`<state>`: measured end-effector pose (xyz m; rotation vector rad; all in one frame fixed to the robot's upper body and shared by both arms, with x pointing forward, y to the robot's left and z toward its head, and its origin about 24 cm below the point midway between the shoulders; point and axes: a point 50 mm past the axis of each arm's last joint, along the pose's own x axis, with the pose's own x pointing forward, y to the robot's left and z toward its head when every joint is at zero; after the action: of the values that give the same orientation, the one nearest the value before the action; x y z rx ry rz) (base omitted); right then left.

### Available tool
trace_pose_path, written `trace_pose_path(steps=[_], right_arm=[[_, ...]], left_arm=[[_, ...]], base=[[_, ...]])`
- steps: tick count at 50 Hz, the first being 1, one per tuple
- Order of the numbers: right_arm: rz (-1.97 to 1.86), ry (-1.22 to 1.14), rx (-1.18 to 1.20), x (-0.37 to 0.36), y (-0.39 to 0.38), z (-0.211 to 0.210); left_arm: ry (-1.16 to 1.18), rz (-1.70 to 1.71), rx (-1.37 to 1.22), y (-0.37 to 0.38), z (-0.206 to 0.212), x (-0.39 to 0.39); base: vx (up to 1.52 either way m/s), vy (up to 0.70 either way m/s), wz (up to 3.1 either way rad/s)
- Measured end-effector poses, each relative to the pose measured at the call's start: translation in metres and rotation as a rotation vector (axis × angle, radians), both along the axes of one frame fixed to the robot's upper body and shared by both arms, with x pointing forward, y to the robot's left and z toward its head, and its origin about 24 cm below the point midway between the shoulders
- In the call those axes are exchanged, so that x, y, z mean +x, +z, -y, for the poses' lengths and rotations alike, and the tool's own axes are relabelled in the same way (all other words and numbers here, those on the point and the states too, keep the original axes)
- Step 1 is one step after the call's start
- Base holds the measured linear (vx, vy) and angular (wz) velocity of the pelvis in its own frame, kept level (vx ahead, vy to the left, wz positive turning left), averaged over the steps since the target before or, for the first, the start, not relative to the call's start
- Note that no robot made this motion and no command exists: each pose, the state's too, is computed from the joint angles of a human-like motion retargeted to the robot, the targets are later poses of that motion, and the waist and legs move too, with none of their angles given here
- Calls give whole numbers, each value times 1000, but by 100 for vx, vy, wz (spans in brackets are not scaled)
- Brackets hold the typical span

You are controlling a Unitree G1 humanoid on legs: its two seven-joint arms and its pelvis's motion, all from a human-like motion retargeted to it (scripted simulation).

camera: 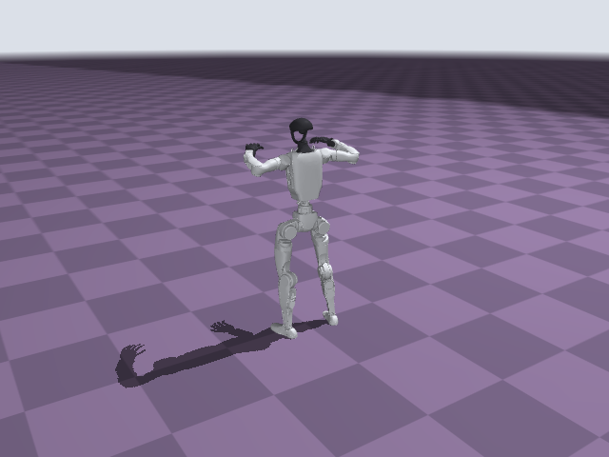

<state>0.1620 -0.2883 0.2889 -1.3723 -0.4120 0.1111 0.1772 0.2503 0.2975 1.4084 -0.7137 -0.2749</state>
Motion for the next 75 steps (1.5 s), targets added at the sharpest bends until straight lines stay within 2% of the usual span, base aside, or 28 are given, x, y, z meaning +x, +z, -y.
trace_pose_path(steps=[32, 50, 59, 63, 67, 71, 75], right_arm=[[12, -70, -16, -2, 0, 13], [19, -40, -38, 1, 2, 6], [-13, -72, -7, 0, -3, 13], [-36, -90, 60, 1, -17, 20], [-74, -101, 140, 5, -43, 24], [-177, -106, 175, 10, -80, 25], [-253, -122, 165, 14, -124, 23]], left_arm=[[34, -23, -28, -7, -9, 1], [39, -17, -44, -8, -11, 2], [165, -23, 15, -7, -27, 3], [253, -30, -94, -12, -49, 3], [319, -83, -317, -36, -76, 4], [376, -228, -519, -83, -96, 8], [417, -405, -643, -142, -97, 11]], base=[[0, 0, 0], [0, 0, 0], [0, 0, 0], [0, 0, 0], [0, 0, 0], [0, 0, 0], [0, 0, 0]])
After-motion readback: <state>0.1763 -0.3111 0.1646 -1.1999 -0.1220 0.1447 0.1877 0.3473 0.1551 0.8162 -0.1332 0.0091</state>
